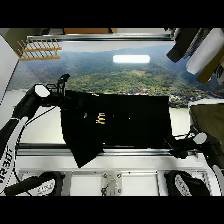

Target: Fold the clothes and pants, and hang the long-sleeved shirts on hangers.

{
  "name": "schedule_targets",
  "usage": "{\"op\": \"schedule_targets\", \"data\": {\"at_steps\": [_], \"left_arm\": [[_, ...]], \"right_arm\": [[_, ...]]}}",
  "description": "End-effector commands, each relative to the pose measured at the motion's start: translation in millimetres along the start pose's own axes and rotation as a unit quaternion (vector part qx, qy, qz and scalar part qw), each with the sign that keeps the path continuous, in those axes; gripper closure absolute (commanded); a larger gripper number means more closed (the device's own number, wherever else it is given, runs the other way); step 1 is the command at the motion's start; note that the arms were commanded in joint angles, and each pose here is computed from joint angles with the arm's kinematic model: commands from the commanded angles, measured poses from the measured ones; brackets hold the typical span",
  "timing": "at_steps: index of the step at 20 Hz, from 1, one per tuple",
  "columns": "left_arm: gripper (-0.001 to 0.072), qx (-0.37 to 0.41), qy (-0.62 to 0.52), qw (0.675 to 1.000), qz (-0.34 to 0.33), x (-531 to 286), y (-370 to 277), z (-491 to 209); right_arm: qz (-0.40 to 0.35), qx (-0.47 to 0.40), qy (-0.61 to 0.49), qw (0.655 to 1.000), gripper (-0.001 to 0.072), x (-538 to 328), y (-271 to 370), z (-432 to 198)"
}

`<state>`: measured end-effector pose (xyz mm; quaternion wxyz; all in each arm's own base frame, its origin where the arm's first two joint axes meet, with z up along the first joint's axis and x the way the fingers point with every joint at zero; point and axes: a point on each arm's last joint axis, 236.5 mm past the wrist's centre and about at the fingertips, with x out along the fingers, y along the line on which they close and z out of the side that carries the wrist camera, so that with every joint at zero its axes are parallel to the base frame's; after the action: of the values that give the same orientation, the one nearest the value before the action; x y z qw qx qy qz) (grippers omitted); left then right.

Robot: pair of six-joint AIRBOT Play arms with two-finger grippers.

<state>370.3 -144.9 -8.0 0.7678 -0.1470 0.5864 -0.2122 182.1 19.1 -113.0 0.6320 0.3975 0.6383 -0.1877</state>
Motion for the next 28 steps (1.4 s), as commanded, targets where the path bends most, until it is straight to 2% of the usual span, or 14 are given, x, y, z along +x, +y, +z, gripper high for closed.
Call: {"op": "schedule_targets", "data": {"at_steps": [1,6,7,8,9,10,11,14,17,18,19,22,28], "left_arm": [[0.0274,0.001,-0.002,1.0,0.0,0.1,-0.4,1.0],[0.0274,0.0,-0.002,1.0,0.0,0.1,-0.4,1.0],[0.0274,-0.002,-0.002,1.0,0.0,0.1,-0.4,1.0],[0.0274,-0.002,-0.002,1.0,0.0,0.1,-0.4,1.0],[0.0274,-0.003,-0.002,1.0,0.0,0.1,-0.1,1.0],[0.0275,-0.002,-0.002,1.0,0.004,-1.2,1.6,1.0],[0.0285,-0.006,-0.005,1.0,0.009,-5.2,5.2,1.8],[0.0283,-0.036,0.0,0.996,0.078,-33.8,42.7,-9.1],[0.0277,-0.091,0.043,0.983,0.151,-51.3,89.0,-67.7],[0.0196,-0.111,0.055,0.98,0.159,-50.7,100.5,-91.2],[0.0073,-0.131,0.061,0.977,0.159,-48.2,108.5,-110.8],[0.0064,-0.186,0.093,0.965,0.16,-36.3,123.9,-167.0],[0.0065,-0.19,0.121,0.966,0.13,1.3,106.4,-204.3]], "right_arm": [[0.001,0.004,-0.015,1.0,0.0125,6.6,5.1,7.4],[0.004,-0.002,-0.039,0.999,0.013,5.9,6.3,18.3],[0.001,-0.004,-0.04,0.999,0.0216,5.8,5.2,19.0],[0.0,-0.005,-0.041,0.999,0.038,5.8,4.4,19.3],[0.0,-0.005,-0.041,0.999,0.047,5.7,4.7,19.5],[0.0,-0.005,-0.041,0.999,0.061,5.6,4.7,19.3],[0.0,-0.005,-0.041,0.999,0.07,5.5,4.8,19.3],[0.0,-0.007,-0.037,0.999,0.0701,5.6,4.9,17.3],[0.0,-0.007,-0.035,0.999,0.07,5.6,4.7,16.5],[-0.001,-0.007,-0.035,0.999,0.07,5.7,4.5,16.6],[-0.001,-0.013,-0.035,0.999,0.07,5.7,4.6,16.7],[-0.001,-0.025,-0.035,0.999,0.07,5.7,4.4,16.7],[0.0,-0.025,-0.038,0.999,0.07,5.6,5.3,18.2]]}}
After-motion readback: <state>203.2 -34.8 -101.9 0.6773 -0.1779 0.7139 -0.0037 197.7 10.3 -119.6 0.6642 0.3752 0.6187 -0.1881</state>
